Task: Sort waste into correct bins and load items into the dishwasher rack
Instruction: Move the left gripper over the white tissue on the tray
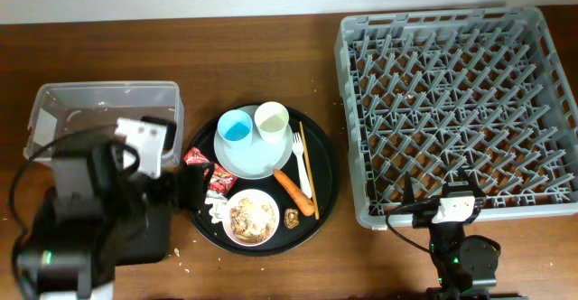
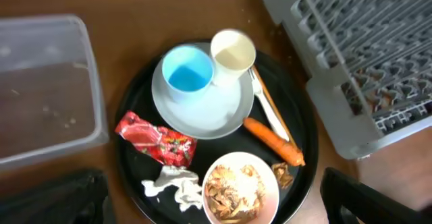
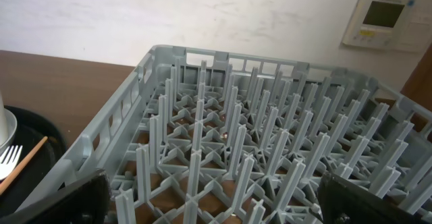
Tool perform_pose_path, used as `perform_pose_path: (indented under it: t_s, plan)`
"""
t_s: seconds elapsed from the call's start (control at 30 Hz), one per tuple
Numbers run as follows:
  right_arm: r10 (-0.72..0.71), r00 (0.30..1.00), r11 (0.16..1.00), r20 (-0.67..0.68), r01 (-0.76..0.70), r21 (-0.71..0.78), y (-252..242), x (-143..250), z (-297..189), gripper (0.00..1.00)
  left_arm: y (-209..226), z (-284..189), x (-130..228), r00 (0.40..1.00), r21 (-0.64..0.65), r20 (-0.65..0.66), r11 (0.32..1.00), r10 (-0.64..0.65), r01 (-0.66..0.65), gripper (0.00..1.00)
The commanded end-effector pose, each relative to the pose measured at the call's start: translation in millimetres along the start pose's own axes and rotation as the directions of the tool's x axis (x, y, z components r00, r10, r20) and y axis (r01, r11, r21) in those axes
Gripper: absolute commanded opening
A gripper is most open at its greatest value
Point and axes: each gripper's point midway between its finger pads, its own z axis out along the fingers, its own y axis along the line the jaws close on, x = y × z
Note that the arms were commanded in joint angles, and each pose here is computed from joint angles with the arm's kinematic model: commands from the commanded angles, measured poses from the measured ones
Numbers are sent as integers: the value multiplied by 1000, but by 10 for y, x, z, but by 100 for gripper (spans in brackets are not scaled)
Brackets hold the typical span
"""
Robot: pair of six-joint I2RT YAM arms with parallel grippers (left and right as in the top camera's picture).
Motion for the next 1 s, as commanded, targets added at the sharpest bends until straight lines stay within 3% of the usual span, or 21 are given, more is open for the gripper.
perform_pose_path:
  t_s: [0.0,0.03,0.07,0.13,0.17,0.33,0.47,0.57,0.6,0.67,0.7,0.73,0.77,0.87,0.9,0.97]
  plan:
    - [-3,1000,1000,-5,3,0,5,25,1,99,-6,176,12,997,46,-66,998,-42,45,93]
    - [-3,1000,1000,-5,3,0,5,25,1,99,11,217,29,991,39,-85,994,-100,104,66]
    - [-3,1000,1000,-5,3,0,6,25,1,99,37,221,57,985,19,-98,989,-143,145,27]
    - [-3,1000,1000,-5,3,0,6,25,1,99,172,194,246,943,-98,-151,953,-297,285,3]
    - [-3,1000,1000,-5,3,0,6,25,1,99,165,179,328,924,-114,-179,940,-337,321,0]
    - [-3,1000,1000,-5,3,0,5,25,1,99,48,218,493,915,-265,-206,920,-347,289,0]
    - [-3,1000,1000,-5,3,0,6,25,1,99,-343,388,585,928,-258,-255,944,-274,208,1]
    - [-3,1000,1000,-5,3,0,5,25,1,99,-714,806,789,907,-230,-396,972,-146,56,1]
    - [-3,1000,1000,-5,3,0,6,25,1,99,-748,924,850,893,-236,-430,971,-135,33,7]
    - [-3,1000,1000,-5,3,0,6,25,1,99,-887,1245,994,848,-205,-512,978,-138,36,68]
    - [-3,1000,1000,-5,3,0,6,25,1,99,-931,1387,1049,831,-191,-539,981,-134,33,79]
    - [-3,1000,1000,-5,3,0,6,25,1,99,-931,1478,1123,811,-199,-568,980,-138,28,99]
    - [-3,1000,1000,-5,3,0,6,25,1,99,-909,1544,1193,793,-214,-591,977,-144,18,82]
    - [-3,1000,1000,-4,3,0,5,24,1,98,-834,1539,1170,813,-256,-569,966,-119,-38,20]
    - [-3,1000,1000,-5,3,0,5,25,1,99,-857,1534,1174,821,-265,-561,963,-106,-57,16]
    - [-3,1000,1000,-5,3,0,6,25,1,99,-858,1512,1125,860,-330,-503,939,-82,-103,15]
